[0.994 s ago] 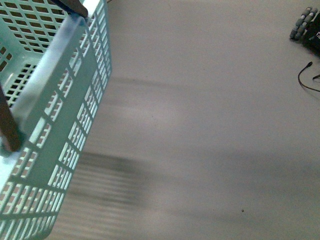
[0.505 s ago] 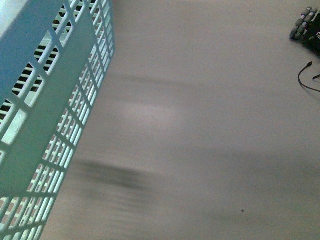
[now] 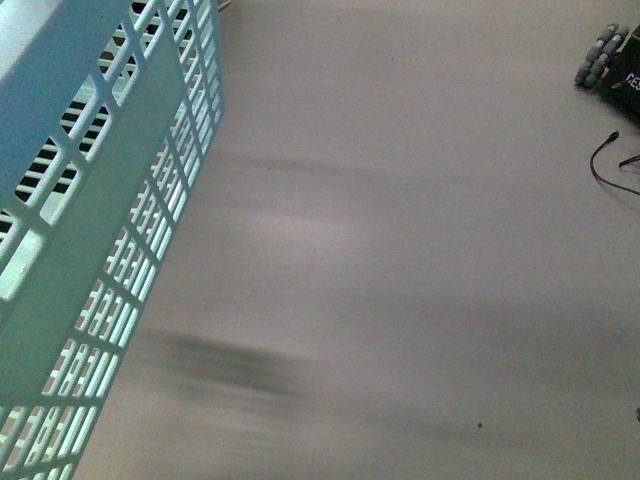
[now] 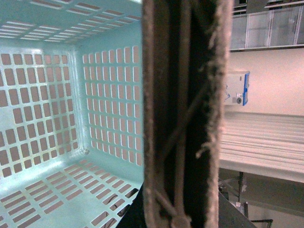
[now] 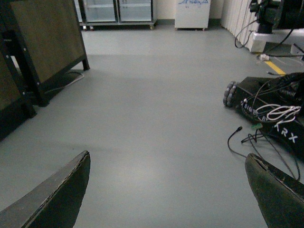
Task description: Pick lemon and mango into basket
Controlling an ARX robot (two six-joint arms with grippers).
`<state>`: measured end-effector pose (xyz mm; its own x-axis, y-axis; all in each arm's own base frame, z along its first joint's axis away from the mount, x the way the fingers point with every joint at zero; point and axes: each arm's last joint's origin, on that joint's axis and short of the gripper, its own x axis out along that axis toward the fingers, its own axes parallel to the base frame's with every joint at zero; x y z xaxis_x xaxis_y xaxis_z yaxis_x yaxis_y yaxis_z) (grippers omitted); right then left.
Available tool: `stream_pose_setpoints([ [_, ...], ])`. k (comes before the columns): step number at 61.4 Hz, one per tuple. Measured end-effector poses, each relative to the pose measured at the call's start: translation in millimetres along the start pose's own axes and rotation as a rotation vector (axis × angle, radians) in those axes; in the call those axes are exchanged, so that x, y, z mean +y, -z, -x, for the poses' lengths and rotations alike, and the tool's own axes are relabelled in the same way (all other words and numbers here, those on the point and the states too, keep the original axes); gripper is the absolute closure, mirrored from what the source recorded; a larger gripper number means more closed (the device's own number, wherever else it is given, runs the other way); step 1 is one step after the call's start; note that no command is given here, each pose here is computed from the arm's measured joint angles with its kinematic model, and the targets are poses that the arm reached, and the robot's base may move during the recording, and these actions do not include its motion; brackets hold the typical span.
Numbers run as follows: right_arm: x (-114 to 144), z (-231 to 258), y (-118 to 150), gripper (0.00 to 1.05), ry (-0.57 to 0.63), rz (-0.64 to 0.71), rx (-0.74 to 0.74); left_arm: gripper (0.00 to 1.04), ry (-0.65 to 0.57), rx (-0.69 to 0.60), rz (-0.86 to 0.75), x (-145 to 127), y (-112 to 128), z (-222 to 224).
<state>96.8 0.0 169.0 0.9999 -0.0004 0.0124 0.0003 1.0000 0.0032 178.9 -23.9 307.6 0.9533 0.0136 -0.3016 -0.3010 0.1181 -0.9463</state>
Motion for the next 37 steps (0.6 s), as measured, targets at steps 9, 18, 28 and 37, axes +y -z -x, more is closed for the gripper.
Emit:
stream_pose_setpoints([
  [9,0.0,0.0,0.0,0.09,0.000,0.000,0.000,1.00,0.000,0.000,0.000,0.0,0.0,-0.1],
  [18,0.0,0.0,0.0,0.09,0.000,0.000,0.000,1.00,0.000,0.000,0.000,0.0,0.0,0.0],
  [28,0.0,0.0,0.0,0.09,0.000,0.000,0.000,1.00,0.000,0.000,0.000,-0.1,0.0,0.0],
  [37,0.0,0.0,0.0,0.09,0.000,0.000,0.000,1.00,0.000,0.000,0.000,-0.1,0.0,0.0],
])
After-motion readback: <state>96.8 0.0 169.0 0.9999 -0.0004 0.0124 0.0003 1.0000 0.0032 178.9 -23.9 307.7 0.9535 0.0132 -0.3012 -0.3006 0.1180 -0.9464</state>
